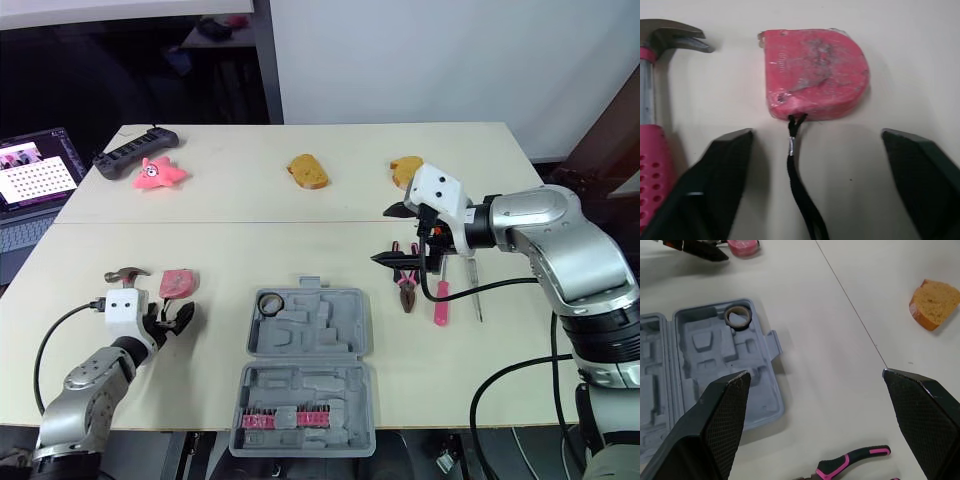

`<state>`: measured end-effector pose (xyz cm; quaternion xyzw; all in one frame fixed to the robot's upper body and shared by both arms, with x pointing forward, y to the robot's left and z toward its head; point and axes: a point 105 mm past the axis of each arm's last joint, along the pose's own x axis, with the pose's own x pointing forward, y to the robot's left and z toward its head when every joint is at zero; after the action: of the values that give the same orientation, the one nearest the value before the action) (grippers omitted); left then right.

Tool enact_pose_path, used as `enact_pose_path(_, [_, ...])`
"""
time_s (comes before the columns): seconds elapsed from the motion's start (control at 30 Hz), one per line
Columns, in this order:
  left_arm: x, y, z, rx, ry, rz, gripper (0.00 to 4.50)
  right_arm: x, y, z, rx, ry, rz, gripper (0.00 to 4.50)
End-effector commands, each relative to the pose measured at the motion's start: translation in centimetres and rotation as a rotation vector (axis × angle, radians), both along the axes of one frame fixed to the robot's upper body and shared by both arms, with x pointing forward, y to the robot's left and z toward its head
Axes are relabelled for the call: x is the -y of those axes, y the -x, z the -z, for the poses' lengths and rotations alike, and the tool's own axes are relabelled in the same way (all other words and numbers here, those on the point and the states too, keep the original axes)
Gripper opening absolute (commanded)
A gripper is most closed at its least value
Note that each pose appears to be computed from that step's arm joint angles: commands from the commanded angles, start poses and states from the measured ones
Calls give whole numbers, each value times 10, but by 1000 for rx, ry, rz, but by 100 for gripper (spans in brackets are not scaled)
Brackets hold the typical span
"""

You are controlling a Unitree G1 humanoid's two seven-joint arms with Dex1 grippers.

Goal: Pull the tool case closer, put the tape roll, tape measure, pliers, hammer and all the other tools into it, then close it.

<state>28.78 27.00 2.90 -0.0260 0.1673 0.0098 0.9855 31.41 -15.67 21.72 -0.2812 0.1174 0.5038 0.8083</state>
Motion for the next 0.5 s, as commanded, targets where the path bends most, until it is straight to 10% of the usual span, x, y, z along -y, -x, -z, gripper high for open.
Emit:
enact_pose_path(0.03, [7, -4, 11, -28, 42, 9, 211, -3, 0, -13, 59, 10, -20, 450])
enact_pose_path(0.17, [14, -9, 13, -28, 55, 23, 12, -2, 1, -13, 63, 16, -19, 450])
enact_pose_path(0.5, [51, 5, 15, -44, 90, 164, 5, -2, 5, -11, 60, 11, -14, 450])
